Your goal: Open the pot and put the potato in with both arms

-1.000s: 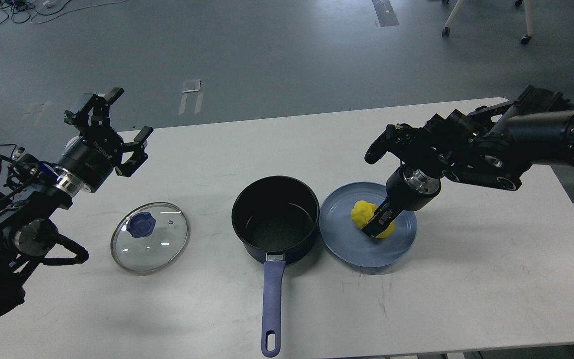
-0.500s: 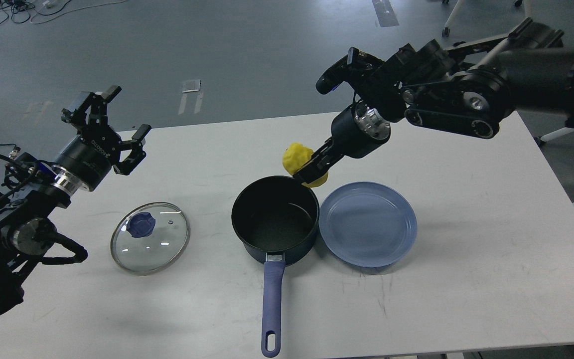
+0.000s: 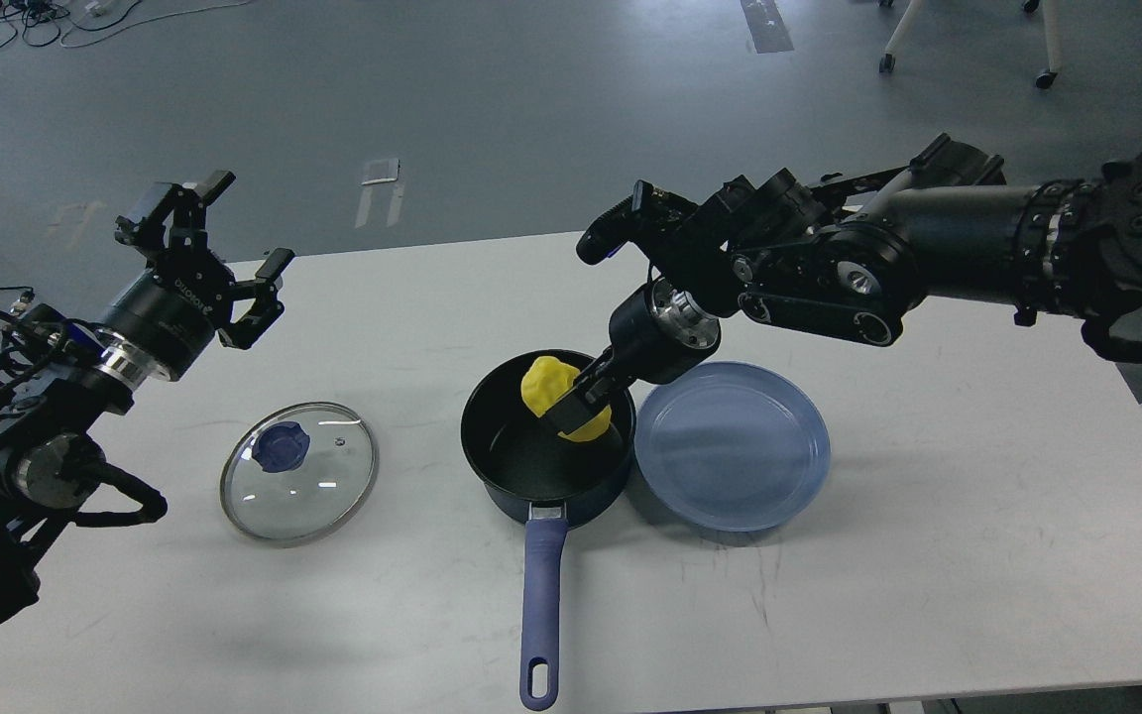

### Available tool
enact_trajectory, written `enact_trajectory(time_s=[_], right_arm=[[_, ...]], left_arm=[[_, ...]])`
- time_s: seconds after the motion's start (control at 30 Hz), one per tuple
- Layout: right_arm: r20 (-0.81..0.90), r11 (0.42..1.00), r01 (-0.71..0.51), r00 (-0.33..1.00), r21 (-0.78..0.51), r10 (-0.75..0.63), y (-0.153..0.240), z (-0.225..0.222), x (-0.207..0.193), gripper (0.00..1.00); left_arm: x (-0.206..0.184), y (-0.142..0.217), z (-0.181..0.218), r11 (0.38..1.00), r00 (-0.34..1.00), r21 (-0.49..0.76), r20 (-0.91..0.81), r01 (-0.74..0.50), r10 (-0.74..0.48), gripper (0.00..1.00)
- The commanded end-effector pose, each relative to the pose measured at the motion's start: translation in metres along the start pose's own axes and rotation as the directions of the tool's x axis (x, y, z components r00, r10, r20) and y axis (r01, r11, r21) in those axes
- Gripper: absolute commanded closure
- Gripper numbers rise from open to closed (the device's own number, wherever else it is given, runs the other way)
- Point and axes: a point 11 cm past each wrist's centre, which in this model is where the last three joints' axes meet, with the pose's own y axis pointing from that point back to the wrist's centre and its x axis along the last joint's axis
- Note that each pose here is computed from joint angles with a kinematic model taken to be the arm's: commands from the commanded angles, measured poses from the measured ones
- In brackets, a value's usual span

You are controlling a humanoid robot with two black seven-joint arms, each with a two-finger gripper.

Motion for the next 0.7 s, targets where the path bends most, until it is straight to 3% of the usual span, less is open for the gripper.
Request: enact_trajectory(time_s=[0.0,0.27,0.43,0.6,0.67], right_arm=[[0.015,1.0,-0.009,1.0,0.01,0.009,0.0,-0.001,0.001,0.04],[0.055,0.997,-0.06,0.997,0.043,0.058,0.006,-0.009,0.016,0.01],[0.126,0.97,-0.241,0.964,0.031,0.235,0.062,0.01,0.05,0.01],[0.328,0.881,-0.472,0.837,0.029,0.438,0.126,0.044,0.062,0.01],[0.501,0.811,-0.585,0.706,0.013,0.501,0.148,0.071,0.045,0.01]], left_arm=[[0.001,0.001,0.0,1.0,1.0,0.001,0.0,-0.001,0.001,0.02],[0.002,0.001,0.002,1.0,1.0,0.0,0.005,-0.003,0.003,0.02],[0.002,0.002,0.003,1.0,1.0,-0.002,0.005,-0.003,0.003,0.02],[0.002,0.002,0.002,1.0,1.0,-0.001,0.005,-0.004,0.004,0.02],[0.002,0.002,0.001,1.0,1.0,0.002,0.003,-0.003,0.003,0.02]])
